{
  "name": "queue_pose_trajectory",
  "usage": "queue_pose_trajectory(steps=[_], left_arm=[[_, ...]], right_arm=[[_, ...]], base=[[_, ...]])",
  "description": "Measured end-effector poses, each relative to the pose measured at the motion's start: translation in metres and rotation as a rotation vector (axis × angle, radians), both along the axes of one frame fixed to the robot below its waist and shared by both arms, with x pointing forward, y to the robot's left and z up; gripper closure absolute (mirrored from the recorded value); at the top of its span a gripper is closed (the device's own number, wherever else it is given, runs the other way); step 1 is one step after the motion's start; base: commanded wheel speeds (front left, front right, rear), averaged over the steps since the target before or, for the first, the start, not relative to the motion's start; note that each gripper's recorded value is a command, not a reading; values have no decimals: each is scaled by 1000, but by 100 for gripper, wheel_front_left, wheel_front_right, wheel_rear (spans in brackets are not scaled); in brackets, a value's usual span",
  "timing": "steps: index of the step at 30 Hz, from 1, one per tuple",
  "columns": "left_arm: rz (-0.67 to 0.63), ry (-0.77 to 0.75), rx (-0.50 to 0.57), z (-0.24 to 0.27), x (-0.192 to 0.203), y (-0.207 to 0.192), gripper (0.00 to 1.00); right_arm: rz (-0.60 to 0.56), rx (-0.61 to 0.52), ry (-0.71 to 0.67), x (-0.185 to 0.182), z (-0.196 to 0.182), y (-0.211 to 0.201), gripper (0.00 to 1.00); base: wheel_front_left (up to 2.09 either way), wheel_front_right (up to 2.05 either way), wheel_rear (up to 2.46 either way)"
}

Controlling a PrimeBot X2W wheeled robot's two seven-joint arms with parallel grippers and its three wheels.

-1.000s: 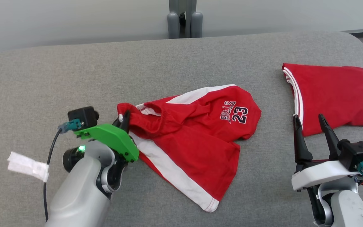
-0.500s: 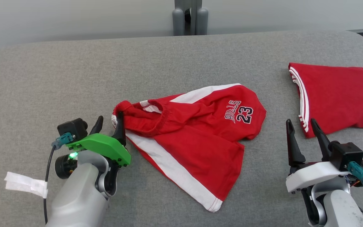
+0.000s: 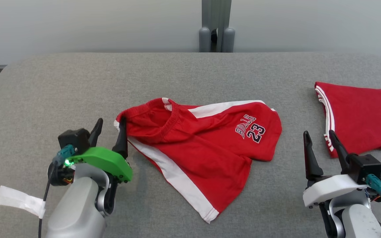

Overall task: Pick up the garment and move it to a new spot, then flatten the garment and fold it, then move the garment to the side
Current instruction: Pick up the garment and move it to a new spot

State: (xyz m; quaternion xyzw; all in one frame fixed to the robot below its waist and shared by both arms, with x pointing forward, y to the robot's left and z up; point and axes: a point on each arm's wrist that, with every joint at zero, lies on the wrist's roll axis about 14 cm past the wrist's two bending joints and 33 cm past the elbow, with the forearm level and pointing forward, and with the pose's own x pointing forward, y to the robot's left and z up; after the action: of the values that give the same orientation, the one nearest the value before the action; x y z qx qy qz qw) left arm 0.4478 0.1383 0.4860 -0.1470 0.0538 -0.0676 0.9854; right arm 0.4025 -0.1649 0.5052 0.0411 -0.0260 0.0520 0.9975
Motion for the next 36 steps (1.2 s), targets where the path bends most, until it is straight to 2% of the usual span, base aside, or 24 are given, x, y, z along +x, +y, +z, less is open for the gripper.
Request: queue_pose_trajectory(steps=[8,19,25,36], left_arm=[[12,60,17,-23,-29,9,0],[-108,135,56,-45,-41,-28,0],[-113,79,52,-29,-29,-34,0],[-31,-80,40,17,-29,-9,0]], right_arm=[[49,-6,3,-1,2,17,0],[64,-8,16,-1,-1,22,0],[44,-7,9,-1,2,15,0],[51,-12,-24,-2,10,18,0]], base=[[0,0,0],[0,0,0],[0,0,0],[0,0,0]])
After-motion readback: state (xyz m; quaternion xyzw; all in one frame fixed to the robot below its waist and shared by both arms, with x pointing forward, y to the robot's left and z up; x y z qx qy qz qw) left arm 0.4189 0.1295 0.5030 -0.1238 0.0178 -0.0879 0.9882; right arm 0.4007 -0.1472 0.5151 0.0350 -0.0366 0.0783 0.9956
